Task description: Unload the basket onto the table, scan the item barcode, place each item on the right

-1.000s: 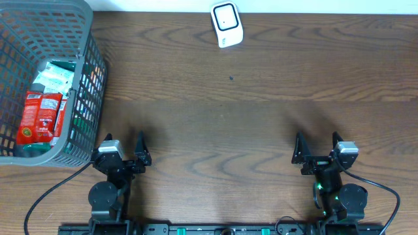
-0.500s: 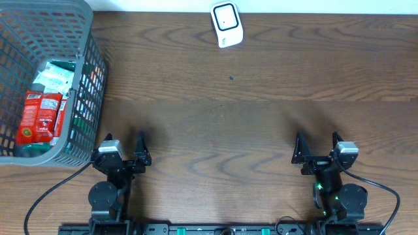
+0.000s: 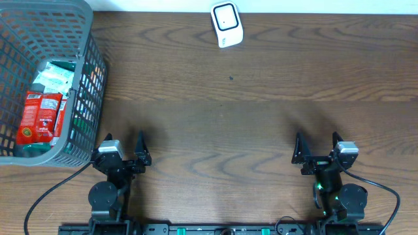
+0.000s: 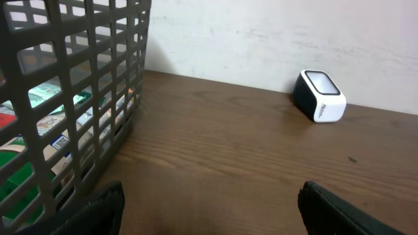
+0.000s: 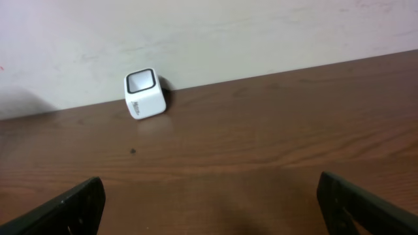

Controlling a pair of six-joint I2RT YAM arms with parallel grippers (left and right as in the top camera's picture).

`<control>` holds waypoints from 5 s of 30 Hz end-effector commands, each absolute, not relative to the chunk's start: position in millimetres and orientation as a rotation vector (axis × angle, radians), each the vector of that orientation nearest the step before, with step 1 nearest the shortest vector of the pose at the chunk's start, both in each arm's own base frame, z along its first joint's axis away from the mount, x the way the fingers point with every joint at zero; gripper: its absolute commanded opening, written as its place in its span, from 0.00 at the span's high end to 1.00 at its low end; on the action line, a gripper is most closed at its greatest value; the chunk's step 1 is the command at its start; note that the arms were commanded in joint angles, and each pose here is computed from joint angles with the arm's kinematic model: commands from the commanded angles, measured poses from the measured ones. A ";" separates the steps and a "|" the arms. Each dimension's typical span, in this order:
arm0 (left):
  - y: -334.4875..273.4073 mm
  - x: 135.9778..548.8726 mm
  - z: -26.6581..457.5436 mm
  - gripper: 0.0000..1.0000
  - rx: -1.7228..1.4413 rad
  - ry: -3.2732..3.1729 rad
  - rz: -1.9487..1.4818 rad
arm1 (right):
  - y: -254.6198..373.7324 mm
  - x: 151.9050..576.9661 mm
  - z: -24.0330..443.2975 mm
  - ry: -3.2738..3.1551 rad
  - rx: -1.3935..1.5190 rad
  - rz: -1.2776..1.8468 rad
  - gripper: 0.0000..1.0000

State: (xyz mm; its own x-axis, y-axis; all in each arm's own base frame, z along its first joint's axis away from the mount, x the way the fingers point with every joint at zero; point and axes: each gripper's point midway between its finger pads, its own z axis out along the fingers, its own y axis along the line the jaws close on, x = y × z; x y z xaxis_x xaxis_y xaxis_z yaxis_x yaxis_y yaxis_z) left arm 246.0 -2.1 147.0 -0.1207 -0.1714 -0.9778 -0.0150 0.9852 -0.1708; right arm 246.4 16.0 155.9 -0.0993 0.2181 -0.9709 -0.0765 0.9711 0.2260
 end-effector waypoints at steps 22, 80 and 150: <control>1.3 244.5 131.0 0.14 -0.151 1.746 -0.109 | 18.0 246.3 154.1 1.660 0.113 0.261 0.01; -44.1 191.2 277.0 0.14 -0.137 1.925 -0.464 | 18.0 246.3 154.1 1.660 0.113 0.261 0.01; 184.0 316.3 192.4 0.02 -1.118 2.652 0.227 | 18.0 246.3 154.1 1.660 0.113 0.261 0.01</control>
State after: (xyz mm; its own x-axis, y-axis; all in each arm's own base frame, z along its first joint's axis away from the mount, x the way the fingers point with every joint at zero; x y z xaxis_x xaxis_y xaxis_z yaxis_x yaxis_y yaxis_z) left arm 310.5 186.2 216.4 -0.6428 -0.6783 -0.3560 -0.7354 0.6765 0.0392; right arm 246.6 16.0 154.9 -0.1038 0.2189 -0.9702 -0.0751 0.9710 0.2271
